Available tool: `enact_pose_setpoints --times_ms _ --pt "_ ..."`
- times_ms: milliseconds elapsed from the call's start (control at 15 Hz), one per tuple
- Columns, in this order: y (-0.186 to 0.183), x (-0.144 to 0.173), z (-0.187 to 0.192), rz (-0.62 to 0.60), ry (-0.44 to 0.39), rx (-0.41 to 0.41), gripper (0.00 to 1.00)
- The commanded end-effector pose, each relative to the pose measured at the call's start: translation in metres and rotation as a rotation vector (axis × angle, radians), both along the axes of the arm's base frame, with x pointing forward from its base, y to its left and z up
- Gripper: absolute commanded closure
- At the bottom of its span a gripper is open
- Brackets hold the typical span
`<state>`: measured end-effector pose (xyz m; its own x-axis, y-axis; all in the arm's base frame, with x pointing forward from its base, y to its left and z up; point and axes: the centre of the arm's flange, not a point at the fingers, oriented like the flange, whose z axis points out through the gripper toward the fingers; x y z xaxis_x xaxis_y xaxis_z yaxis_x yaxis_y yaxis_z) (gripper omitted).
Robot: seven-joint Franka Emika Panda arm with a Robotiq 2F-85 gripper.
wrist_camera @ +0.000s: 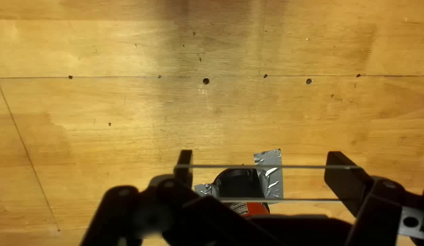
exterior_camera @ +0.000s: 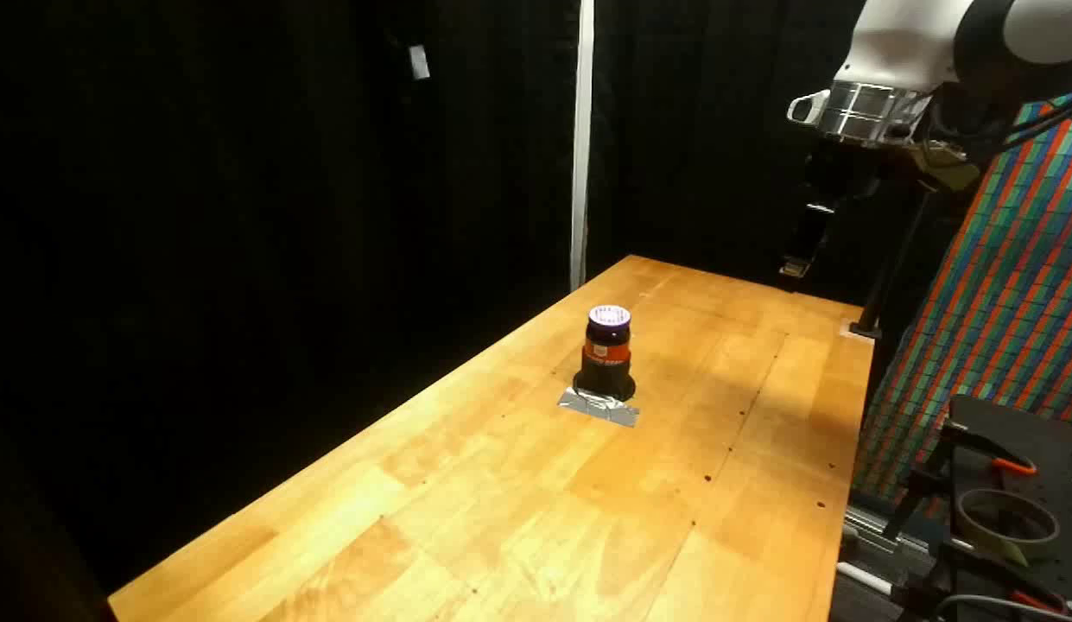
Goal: Put a rubber band around the cup
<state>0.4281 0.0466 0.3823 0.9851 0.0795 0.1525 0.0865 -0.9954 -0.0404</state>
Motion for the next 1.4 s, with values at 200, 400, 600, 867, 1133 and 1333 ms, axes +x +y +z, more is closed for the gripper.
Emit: enact_pose_setpoints --times_ms 200,400,600,867,1133,1333 --pt "0.0 0.004 0.007 0.0 -0.016 0.002 0.0" --pt "-0.001 0.049 0.0 0.025 0.036 0.014 0.0" --pt "0.0 0.109 -0.003 0.057 0.11 0.035 0.0" --pt "0.0 0.173 -0.026 0.042 0.196 0.066 0.0" --pt "0.001 0.233 -0.048 0.057 0.219 0.07 0.0" --pt "0.008 0.275 -0.064 0.059 0.207 0.065 0.0"
